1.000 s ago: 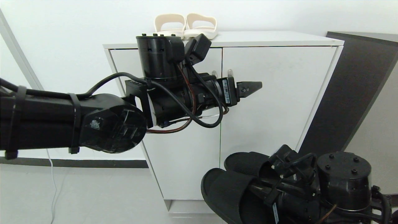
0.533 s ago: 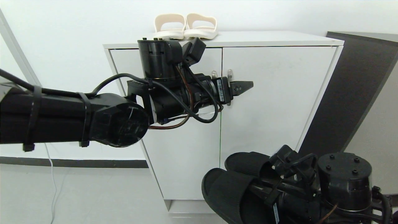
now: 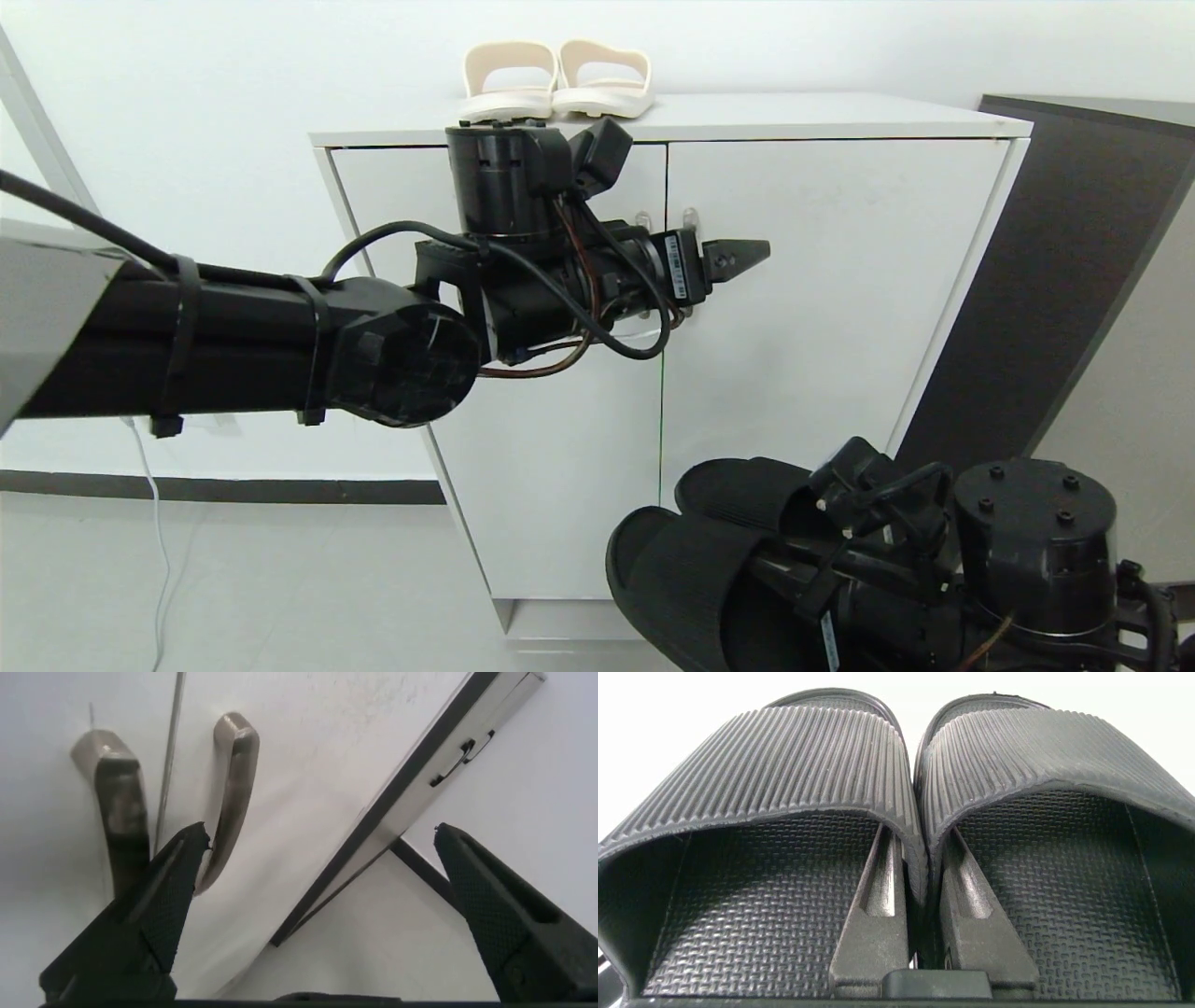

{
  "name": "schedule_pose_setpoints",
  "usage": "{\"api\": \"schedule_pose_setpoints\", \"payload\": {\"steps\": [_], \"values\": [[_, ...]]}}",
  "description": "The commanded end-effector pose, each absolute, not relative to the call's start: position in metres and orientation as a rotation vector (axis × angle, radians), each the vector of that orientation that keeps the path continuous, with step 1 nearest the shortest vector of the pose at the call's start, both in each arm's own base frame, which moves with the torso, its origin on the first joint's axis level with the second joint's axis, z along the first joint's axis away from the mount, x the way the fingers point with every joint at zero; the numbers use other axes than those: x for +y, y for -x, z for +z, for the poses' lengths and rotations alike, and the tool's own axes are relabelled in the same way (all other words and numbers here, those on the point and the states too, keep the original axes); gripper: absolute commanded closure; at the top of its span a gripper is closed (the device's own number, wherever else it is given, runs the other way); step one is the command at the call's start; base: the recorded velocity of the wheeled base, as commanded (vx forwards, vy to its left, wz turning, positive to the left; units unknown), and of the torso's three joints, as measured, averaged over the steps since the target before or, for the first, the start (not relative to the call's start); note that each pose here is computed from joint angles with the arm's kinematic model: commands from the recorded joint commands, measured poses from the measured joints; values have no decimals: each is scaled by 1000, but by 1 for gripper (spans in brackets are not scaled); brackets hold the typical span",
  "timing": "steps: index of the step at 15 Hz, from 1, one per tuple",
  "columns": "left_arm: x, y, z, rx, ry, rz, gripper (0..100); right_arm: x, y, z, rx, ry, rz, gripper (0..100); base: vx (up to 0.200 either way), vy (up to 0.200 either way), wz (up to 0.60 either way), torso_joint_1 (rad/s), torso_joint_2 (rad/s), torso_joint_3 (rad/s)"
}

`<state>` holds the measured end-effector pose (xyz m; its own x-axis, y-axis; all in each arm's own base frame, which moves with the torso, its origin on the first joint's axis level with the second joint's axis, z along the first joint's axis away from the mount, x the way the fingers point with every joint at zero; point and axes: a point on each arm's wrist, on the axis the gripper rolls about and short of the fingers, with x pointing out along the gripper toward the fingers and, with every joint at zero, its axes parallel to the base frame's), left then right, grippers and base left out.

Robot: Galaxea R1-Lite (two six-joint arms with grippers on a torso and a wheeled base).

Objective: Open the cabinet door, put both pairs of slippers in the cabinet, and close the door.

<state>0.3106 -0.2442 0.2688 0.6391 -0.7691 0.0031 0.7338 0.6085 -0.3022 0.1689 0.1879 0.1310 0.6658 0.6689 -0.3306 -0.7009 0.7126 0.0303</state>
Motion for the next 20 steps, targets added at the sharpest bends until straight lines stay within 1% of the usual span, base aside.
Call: {"api": "schedule_pose_setpoints", "payload": {"steps": [1, 6, 7, 11, 15, 18, 20], "values": [[-247, -314, 266, 137, 293, -869, 0, 188, -169, 131, 333, 103, 775, 100, 0, 0, 0, 0, 0, 0], [-246, -313, 268, 143, 320, -868, 0, 188, -168, 129, 340, 108, 776, 100, 0, 0, 0, 0, 0, 0], [-247, -313, 267, 145, 319, -870, 100, 188, -168, 129, 340, 108, 776, 100, 0, 0, 0, 0, 0, 0], [-246, -312, 268, 143, 320, -870, 100, 187, -167, 129, 340, 108, 778, 100, 0, 0, 0, 0, 0, 0], [-243, -300, 270, 151, 318, -881, 100, 186, -163, 127, 348, 111, 802, 100, 0, 0, 0, 0, 0, 0], [-233, -283, 271, 165, 314, -886, 100, 186, -158, 126, 335, 103, 833, 100, 0, 0, 0, 0, 0, 0], [-225, -270, 278, 154, 317, -893, 100, 187, -155, 125, 327, 100, 860, 100, 0, 0, 0, 0, 0, 0]]}}
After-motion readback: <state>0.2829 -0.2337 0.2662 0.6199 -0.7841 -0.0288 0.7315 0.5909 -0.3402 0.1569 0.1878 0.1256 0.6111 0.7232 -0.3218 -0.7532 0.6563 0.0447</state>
